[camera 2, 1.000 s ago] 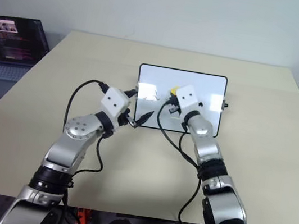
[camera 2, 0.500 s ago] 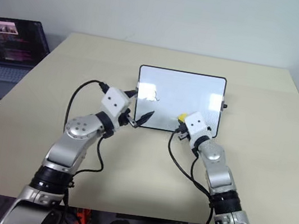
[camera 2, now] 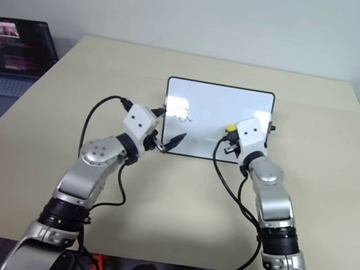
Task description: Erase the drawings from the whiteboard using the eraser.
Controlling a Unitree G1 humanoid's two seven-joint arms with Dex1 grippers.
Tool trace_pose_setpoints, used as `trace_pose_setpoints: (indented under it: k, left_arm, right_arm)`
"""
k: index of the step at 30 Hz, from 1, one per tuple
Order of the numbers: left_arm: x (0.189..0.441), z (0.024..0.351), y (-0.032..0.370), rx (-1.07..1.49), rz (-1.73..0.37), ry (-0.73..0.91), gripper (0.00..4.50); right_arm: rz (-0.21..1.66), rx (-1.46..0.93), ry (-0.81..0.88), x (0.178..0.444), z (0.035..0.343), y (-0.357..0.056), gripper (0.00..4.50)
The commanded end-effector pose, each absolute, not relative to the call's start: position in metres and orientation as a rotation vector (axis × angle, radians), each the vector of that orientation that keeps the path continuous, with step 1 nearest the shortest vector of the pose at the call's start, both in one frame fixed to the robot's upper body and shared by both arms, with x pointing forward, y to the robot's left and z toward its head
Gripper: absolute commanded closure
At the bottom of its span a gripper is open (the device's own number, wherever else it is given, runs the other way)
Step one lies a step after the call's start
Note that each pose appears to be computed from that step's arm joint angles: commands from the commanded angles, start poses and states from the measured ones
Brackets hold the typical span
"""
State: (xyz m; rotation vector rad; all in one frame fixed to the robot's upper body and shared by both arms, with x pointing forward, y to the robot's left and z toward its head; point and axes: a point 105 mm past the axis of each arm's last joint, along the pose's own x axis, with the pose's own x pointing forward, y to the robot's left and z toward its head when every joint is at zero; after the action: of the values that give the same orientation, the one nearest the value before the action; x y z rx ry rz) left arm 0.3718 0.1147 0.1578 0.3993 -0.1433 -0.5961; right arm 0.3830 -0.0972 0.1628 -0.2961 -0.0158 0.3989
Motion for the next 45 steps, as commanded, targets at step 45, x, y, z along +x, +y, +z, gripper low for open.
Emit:
trace_pose_setpoints:
  k: [45]
  left_arm:
    - [0.364, 0.159, 0.158, 0.452, -0.471, -0.118, 0.0]
  right_arm:
    - [0.55, -0.181, -0.269, 0.42, 0.233, 0.023, 3.43]
